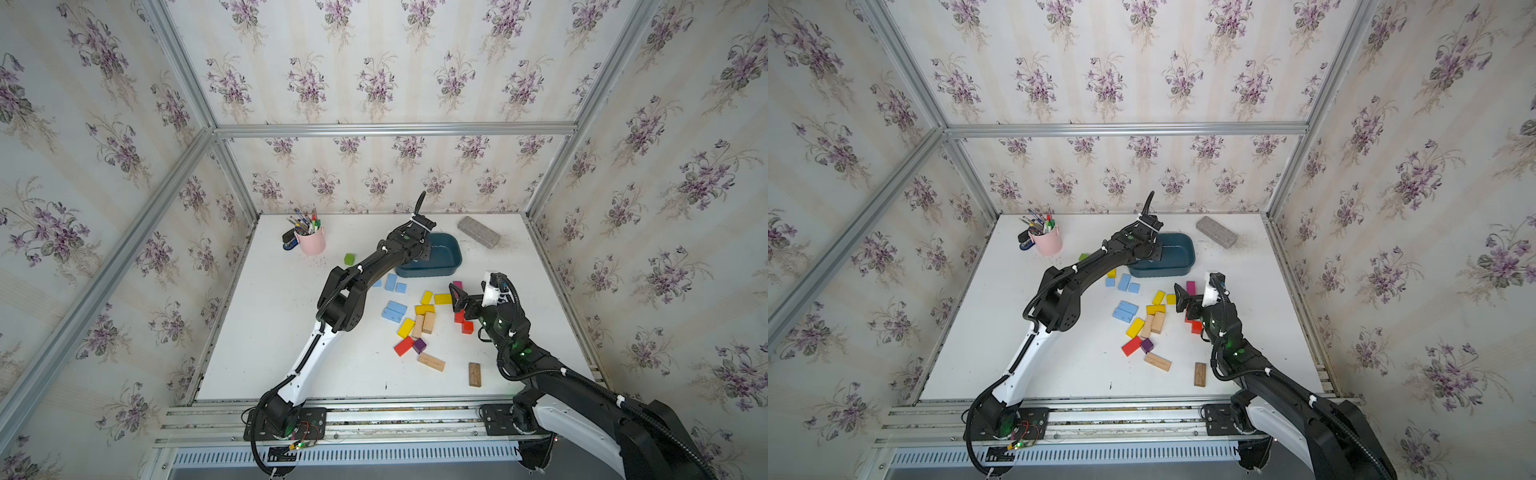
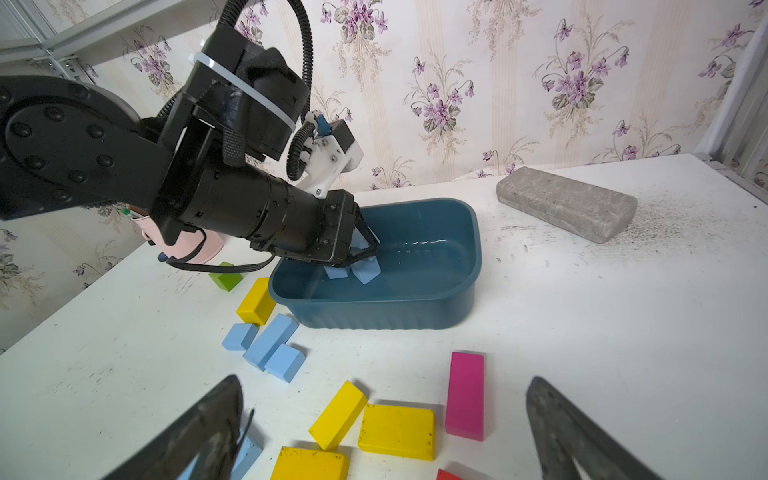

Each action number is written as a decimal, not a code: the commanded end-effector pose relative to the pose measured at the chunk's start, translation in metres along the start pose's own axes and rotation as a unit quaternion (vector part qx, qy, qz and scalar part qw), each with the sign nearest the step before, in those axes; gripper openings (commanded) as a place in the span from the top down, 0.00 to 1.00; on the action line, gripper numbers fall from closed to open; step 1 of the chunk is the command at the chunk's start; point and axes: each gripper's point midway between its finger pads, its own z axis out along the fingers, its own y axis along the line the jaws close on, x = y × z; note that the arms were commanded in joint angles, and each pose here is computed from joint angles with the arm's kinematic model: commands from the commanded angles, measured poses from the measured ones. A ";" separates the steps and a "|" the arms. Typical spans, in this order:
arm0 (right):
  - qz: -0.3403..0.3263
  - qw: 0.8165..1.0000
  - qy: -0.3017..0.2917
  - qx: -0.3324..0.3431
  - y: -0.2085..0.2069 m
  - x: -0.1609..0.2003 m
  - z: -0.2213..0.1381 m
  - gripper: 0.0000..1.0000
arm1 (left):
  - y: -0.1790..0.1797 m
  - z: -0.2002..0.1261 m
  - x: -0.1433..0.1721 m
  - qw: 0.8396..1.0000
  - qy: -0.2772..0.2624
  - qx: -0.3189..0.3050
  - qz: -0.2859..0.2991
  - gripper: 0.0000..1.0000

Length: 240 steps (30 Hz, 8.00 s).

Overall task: Pick out the blue building blocks
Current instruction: Place the building block in the storage box, then adjust the building blocks at the center of the board, then pick up the building block from the center of the board.

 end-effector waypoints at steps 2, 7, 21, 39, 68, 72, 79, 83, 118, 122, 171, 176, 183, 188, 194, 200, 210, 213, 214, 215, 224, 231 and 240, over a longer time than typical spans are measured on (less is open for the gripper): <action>0.007 1.000 -0.006 -0.006 0.003 -0.006 0.002 0.00 | 0.005 0.000 -0.005 1.000 -0.006 -0.008 -0.001 0.74; 0.006 1.000 -0.003 -0.008 0.004 -0.004 0.004 0.00 | 0.007 -0.001 -0.010 1.000 -0.008 -0.003 -0.011 0.74; 0.006 1.000 -0.004 -0.004 0.003 -0.005 0.003 0.00 | -0.047 -0.019 -0.021 0.998 -0.028 0.064 0.008 0.73; 0.005 1.000 0.000 -0.009 0.005 -0.004 0.004 0.00 | -0.010 0.020 0.001 1.000 -0.010 0.001 0.006 0.67; 0.001 0.999 0.022 -0.042 0.017 0.003 0.010 0.00 | -0.024 -0.121 -0.066 0.995 -0.089 0.054 0.010 0.24; -0.002 0.998 0.033 -0.053 0.022 0.006 0.013 0.00 | -0.017 -0.157 -0.049 0.994 -0.089 0.053 0.034 0.21; -0.007 0.996 0.042 -0.084 0.034 0.008 0.013 0.00 | 0.010 -0.209 0.006 0.994 -0.084 0.048 0.045 0.12; -0.010 0.994 0.046 -0.096 0.038 0.008 0.014 0.00 | 0.027 -0.230 0.043 0.994 -0.078 0.047 0.053 0.05; -0.032 0.968 0.054 -0.245 0.091 0.010 -0.002 0.00 | 0.044 -0.162 0.198 0.983 0.122 -0.023 0.132 0.05; -0.033 0.966 0.053 -0.249 0.092 0.009 -0.003 0.00 | 0.044 -0.154 0.205 0.982 0.134 -0.028 0.132 0.09; -0.050 0.958 0.058 -0.276 0.105 0.013 -0.005 0.00 | 0.042 -0.124 0.221 0.983 0.151 -0.026 0.097 0.43; -0.049 0.958 0.059 -0.276 0.105 0.013 -0.005 0.00 | 0.044 -0.132 0.215 0.985 0.140 -0.027 0.095 0.44; -0.049 0.958 0.060 -0.275 0.105 0.014 -0.005 0.00 | 0.046 -0.132 0.217 0.985 0.142 -0.029 0.096 0.40; -0.049 0.958 0.060 -0.274 0.105 0.014 -0.005 0.00 | 0.045 -0.127 0.225 0.983 0.155 -0.026 0.093 0.34; -0.050 0.959 0.061 -0.273 0.104 0.014 -0.005 0.00 | 0.045 -0.128 0.229 0.983 0.160 -0.023 0.090 0.24; -0.050 0.959 0.060 -0.273 0.105 0.013 -0.004 0.00 | 0.049 -0.134 0.232 0.983 0.159 -0.025 0.084 0.24; -0.050 0.960 0.061 -0.270 0.103 0.014 -0.004 0.00 | 0.053 -0.135 0.241 0.982 0.169 -0.028 0.083 0.31; -0.050 0.960 0.061 -0.269 0.103 0.015 -0.004 0.00 | 0.053 -0.135 0.241 0.982 0.168 -0.028 0.082 0.34; -0.050 0.960 0.061 -0.270 0.103 0.015 -0.004 0.00 | 0.053 -0.135 0.240 0.982 0.167 -0.028 0.082 0.36; -0.050 0.960 0.061 -0.270 0.103 0.015 -0.004 0.00 | 0.054 -0.136 0.240 0.982 0.167 -0.028 0.082 0.37; -0.050 0.960 0.062 -0.267 0.103 0.014 -0.003 0.00 | 0.045 -0.155 0.213 0.989 0.127 -0.011 0.071 0.54; -0.051 0.971 0.055 -0.227 0.090 0.011 0.001 0.00 | 0.026 -0.184 0.155 0.997 0.053 0.014 0.056 0.54; -0.052 0.968 0.059 -0.239 0.094 0.012 0.001 0.00 | -0.007 -0.188 0.077 0.997 0.000 0.049 0.066 0.54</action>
